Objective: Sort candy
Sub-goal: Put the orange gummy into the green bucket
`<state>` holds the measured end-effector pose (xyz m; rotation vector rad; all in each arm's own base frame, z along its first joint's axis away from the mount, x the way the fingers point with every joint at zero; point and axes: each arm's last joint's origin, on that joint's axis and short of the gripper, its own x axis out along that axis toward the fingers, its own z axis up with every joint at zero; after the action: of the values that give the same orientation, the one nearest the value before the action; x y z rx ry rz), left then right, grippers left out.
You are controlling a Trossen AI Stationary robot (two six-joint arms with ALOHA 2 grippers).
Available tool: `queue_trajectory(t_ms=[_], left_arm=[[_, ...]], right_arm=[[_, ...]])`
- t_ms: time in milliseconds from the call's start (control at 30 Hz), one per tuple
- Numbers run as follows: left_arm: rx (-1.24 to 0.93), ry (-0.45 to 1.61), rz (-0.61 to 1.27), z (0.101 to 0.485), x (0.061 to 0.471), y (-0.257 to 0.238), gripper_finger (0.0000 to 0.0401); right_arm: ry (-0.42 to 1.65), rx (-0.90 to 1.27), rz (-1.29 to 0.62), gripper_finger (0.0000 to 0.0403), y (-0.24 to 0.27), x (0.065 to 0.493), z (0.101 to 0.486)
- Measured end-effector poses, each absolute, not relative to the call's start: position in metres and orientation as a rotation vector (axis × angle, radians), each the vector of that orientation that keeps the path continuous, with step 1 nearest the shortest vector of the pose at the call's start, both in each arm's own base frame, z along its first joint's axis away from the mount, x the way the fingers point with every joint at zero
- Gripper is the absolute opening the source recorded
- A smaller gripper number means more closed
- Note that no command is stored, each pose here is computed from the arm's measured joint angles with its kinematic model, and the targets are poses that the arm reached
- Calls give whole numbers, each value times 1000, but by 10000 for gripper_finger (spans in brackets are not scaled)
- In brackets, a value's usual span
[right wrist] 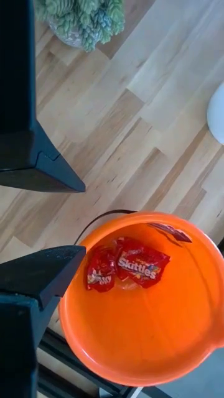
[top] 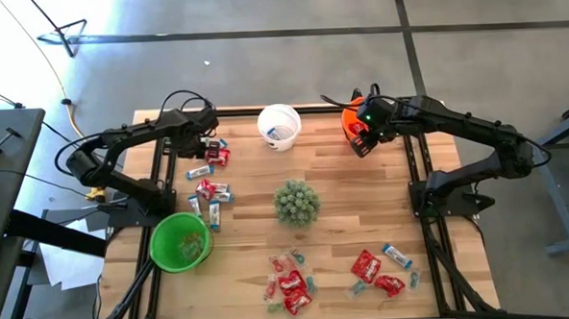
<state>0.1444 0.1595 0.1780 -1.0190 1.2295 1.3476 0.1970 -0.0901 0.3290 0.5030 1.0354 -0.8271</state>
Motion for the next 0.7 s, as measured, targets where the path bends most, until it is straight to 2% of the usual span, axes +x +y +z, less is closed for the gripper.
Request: queue_trajectory(t_ms=[367,700], left_arm=[[-1154,1039,1513,170,133,173,84],[-1216,996,1552,170,131,174,84]], right_arm=[[1043,491,-816,144,-90,197,329],[1109,480,-834,144,-96,189,327]])
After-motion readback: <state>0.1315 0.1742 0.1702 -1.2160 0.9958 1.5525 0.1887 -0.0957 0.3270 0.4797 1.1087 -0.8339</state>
